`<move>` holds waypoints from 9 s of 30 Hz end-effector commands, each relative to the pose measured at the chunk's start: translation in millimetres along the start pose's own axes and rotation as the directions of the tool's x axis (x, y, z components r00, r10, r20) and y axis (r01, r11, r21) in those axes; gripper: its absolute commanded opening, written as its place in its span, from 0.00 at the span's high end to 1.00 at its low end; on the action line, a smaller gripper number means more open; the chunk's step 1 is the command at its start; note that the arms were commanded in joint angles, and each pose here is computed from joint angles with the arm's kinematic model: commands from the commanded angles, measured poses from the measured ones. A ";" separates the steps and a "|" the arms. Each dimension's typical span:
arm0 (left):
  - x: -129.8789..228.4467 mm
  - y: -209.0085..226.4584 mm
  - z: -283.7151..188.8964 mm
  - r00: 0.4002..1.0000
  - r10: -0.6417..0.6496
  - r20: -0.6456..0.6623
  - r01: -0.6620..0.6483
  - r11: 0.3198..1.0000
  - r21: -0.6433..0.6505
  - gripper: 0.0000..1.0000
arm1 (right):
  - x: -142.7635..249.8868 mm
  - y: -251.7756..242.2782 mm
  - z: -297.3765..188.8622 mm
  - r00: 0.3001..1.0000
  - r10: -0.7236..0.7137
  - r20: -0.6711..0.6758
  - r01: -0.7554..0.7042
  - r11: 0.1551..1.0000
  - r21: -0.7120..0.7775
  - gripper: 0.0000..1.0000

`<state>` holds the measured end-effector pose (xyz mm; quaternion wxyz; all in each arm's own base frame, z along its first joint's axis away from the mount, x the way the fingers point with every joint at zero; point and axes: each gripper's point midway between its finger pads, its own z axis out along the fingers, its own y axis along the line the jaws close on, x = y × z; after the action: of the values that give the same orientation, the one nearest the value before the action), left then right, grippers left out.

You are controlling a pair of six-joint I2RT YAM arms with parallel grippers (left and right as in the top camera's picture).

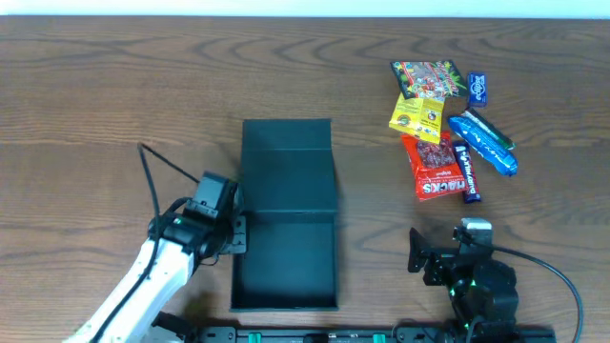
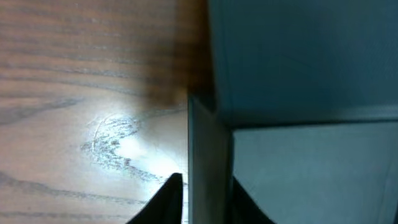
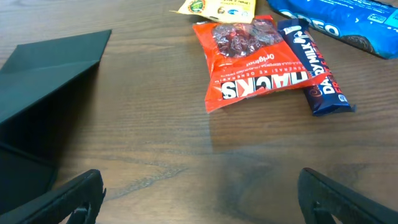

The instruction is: Pack container

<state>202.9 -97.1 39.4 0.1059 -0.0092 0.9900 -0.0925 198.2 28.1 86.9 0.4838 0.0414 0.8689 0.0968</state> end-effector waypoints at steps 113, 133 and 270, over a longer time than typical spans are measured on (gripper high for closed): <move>-238.7 -71.9 -202.4 0.929 0.079 0.362 -0.058 0.996 -0.069 0.05 | -151.5 70.2 -32.0 0.875 0.440 0.201 -0.307 0.827 -0.472 0.01; -257.1 -22.9 -200.4 0.926 -0.017 0.376 0.063 0.992 -0.112 0.05 | -233.9 9.0 200.4 0.804 0.539 -0.250 -0.552 0.833 0.022 0.01; -263.5 50.4 -212.0 0.913 -0.065 0.402 0.184 0.947 -0.263 0.05 | -131.5 281.9 142.8 0.472 -0.085 -0.878 -0.620 0.676 -0.398 0.99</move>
<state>414.2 -3.1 293.0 0.2974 -0.1049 0.9480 0.0435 391.7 290.5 175.8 -0.0074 -0.0661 0.8797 0.4709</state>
